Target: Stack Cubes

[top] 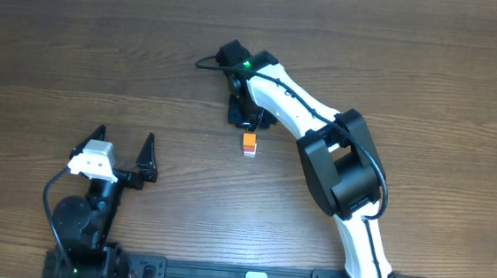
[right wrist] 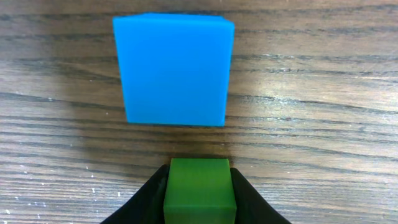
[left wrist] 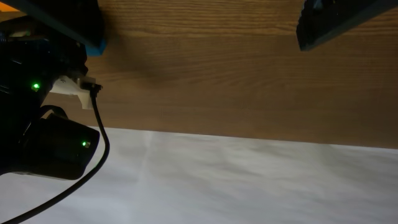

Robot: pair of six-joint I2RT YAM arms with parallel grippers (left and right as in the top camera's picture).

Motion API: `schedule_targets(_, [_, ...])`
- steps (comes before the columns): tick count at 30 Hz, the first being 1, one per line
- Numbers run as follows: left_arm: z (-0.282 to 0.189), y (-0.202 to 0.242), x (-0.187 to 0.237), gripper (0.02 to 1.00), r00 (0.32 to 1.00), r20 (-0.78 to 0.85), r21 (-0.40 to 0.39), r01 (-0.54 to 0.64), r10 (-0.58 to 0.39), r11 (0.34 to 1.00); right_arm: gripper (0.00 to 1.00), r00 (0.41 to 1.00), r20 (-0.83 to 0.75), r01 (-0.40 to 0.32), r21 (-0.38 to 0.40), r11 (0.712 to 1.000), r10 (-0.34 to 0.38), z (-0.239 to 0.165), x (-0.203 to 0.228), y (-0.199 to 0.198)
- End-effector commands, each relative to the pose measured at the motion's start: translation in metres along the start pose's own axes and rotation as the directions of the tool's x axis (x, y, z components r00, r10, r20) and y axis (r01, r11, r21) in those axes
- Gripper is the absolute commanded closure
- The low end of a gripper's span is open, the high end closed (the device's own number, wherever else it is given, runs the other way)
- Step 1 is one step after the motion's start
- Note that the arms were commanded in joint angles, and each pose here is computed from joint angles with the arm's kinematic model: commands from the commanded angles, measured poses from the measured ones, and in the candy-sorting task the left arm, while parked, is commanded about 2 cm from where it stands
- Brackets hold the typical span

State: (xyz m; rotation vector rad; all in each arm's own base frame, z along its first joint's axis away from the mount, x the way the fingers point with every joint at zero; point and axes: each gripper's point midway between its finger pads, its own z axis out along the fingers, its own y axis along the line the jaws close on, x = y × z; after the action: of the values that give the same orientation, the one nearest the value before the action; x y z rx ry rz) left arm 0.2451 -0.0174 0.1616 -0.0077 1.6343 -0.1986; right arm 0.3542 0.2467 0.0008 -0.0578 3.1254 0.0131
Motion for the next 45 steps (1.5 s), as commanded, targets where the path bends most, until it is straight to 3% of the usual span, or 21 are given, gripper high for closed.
schedule_targets(1, [0.000, -0.001, 0.001, 0.018, 1.000, 0.002, 0.008, -0.015, 0.015, 1.000, 0.713, 1.000, -0.013, -0.005, 0.002, 1.000, 0.005, 0.004, 0.000, -0.002])
schedule_targets(11, [0.000, -0.001, 0.001, 0.018, 1.000, 0.002, 0.008, -0.015, 0.015, 1.000, 0.744, 1.000, -0.008, -0.002, 0.000, 1.000, 0.002, -0.004, -0.003, 0.000])
schedule_targets(25, [0.000, -0.001, 0.001, 0.018, 1.000, 0.002, 0.008, -0.015, 0.015, 1.000, 0.783, 0.999, 0.039, 0.024, 0.016, 1.000, -0.024, -0.066, -0.022, 0.003])
schedule_targets(36, [0.000, -0.001, 0.001, 0.018, 1.000, 0.002, 0.008, -0.015, 0.015, 1.000, 0.812, 0.999, -0.003, 0.033, 0.059, 0.998, -0.033, -0.109, 0.002, -0.011])
schedule_targets(45, [0.000, -0.001, 0.001, 0.018, 1.000, 0.002, 0.008, -0.015, 0.015, 1.000, 0.820, 0.996, 0.027, 0.080, 0.052, 0.995, -0.082, -0.149, 0.027, -0.006])
